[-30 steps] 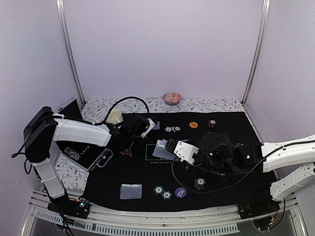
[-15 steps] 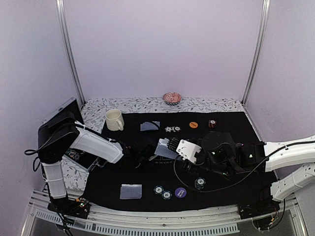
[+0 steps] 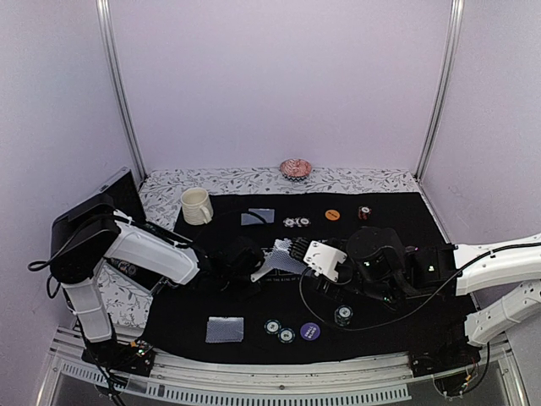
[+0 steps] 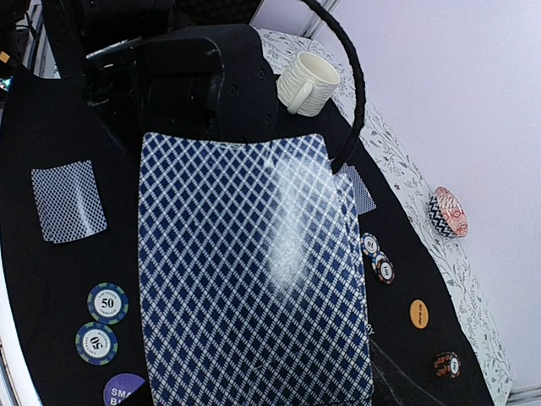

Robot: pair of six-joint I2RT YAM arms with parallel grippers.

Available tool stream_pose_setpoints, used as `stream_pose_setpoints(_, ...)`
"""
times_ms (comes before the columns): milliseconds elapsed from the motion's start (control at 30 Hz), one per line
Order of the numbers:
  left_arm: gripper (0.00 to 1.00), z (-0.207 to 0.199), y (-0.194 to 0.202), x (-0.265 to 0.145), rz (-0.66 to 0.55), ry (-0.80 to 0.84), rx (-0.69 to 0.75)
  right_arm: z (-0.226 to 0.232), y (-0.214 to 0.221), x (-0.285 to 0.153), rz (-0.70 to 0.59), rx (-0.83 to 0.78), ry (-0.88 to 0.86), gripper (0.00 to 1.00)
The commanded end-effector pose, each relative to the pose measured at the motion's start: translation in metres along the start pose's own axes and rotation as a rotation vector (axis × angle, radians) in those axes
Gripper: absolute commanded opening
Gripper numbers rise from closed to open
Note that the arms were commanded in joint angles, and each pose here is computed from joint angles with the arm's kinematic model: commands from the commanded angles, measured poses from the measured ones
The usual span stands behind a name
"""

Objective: Distribute texas hold em gaming equipment
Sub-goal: Flop the poker card into the community card area.

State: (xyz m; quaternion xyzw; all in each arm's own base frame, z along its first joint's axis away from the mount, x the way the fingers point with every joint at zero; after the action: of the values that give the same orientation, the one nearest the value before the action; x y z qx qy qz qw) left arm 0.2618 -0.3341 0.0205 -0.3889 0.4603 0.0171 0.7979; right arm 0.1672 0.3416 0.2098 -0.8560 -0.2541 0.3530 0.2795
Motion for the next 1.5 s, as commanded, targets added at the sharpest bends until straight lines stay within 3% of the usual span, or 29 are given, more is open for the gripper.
stream_pose_setpoints(0, 0.0, -0.011, 0.012, 0.001, 0.042, 0.057, -0.021, -0.009, -0.001, -0.004, -0.006, 0.024, 0.032, 0.56)
stream_pose_setpoints(400, 0.0, 0.004, -0.014, 0.018, 0.018, 0.031, -0.062, -0.012, 0.001, -0.008, -0.009, 0.034, 0.04, 0.57)
stream_pose_setpoints(767, 0.0, 0.007, -0.001, 0.024, 0.071, 0.022, -0.053, -0.012, 0.002, -0.009, -0.007, 0.039, 0.04, 0.57)
stream_pose_setpoints(933, 0.27, 0.008, 0.0, 0.014, 0.065, 0.035, -0.064, -0.012, 0.002, -0.009, -0.006, 0.037, 0.041, 0.57)
stream_pose_setpoints(1033, 0.36, 0.007, -0.004, 0.005, 0.051, 0.06, -0.076, -0.012, 0.002, -0.009, -0.007, 0.038, 0.041, 0.57)
stream_pose_setpoints(1233, 0.37, -0.001, -0.012, -0.023, -0.008, 0.161, -0.114, -0.012, 0.001, -0.008, -0.007, 0.035, 0.042, 0.57)
stream_pose_setpoints(1467, 0.37, 0.027, -0.016, -0.053, -0.088, 0.144, -0.259, -0.011, 0.002, -0.007, -0.002, 0.031, 0.037, 0.57)
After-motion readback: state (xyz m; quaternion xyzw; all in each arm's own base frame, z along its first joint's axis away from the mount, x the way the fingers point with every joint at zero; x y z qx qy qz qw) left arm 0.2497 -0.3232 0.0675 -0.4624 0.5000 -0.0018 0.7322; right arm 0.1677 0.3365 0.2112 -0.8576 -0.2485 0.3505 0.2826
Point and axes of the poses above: each gripper's point midway between its finger pads, its own x axis out along the fingers, its own z axis along the line the jaws close on, y = z × x, the point moved 1 cm from there along -x, back along the fingers, and after that the axes turned 12 degrees about -x, right-handed, at the moved point
